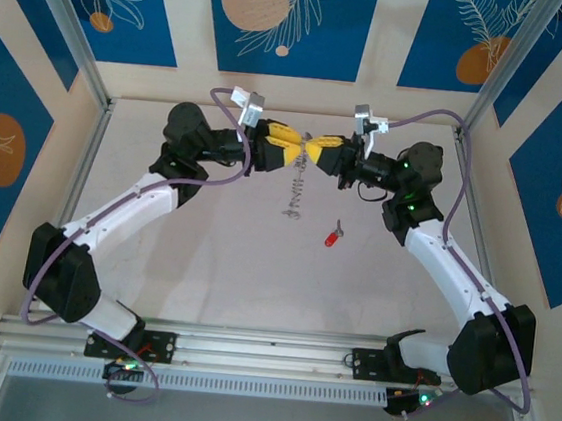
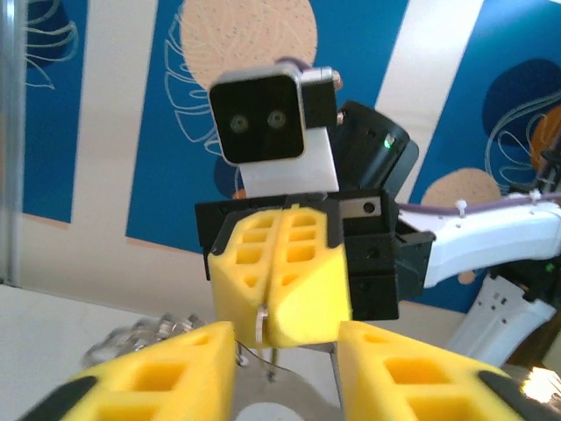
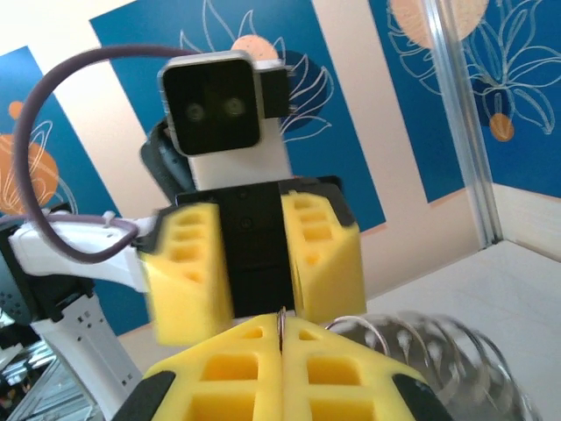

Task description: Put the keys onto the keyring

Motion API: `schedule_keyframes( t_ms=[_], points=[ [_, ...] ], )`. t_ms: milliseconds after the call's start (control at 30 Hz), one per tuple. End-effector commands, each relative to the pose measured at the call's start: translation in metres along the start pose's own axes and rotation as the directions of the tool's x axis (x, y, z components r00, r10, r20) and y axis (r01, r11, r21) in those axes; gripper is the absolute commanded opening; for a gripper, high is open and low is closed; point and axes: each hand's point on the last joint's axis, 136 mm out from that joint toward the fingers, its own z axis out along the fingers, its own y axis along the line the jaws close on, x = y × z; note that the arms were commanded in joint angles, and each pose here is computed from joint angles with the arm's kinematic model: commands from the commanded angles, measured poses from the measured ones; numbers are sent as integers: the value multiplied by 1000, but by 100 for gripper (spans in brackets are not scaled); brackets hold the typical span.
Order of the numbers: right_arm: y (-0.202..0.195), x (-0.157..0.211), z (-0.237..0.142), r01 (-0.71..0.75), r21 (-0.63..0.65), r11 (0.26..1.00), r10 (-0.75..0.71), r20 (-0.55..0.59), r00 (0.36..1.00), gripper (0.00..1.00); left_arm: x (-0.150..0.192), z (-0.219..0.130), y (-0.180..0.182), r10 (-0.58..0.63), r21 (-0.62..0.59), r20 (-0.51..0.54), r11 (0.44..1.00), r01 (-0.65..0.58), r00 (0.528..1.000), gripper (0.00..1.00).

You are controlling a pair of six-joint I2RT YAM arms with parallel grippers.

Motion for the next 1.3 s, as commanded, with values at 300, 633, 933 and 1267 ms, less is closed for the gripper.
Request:
schedule_keyframes(
  t_ms=[300,633,933,1267],
  points=[
    [3,-38,-8,52,-39,998,-44,169,985,0,-27,-12,11,6,-67,198,998,7,980,47],
    [14,-56,6,86,-80,993,-65,241,968,0,-39,-8,12,-52,8,278,999,52,959,46],
    [18,-62,17,90,-103,991,-60,262,963,0,-44,-8,4,-65,55,306,997,51,950,44],
    [19,-60,23,80,-118,990,-47,261,964,0,-48,-8,0,-61,71,316,997,40,947,39]
  ],
)
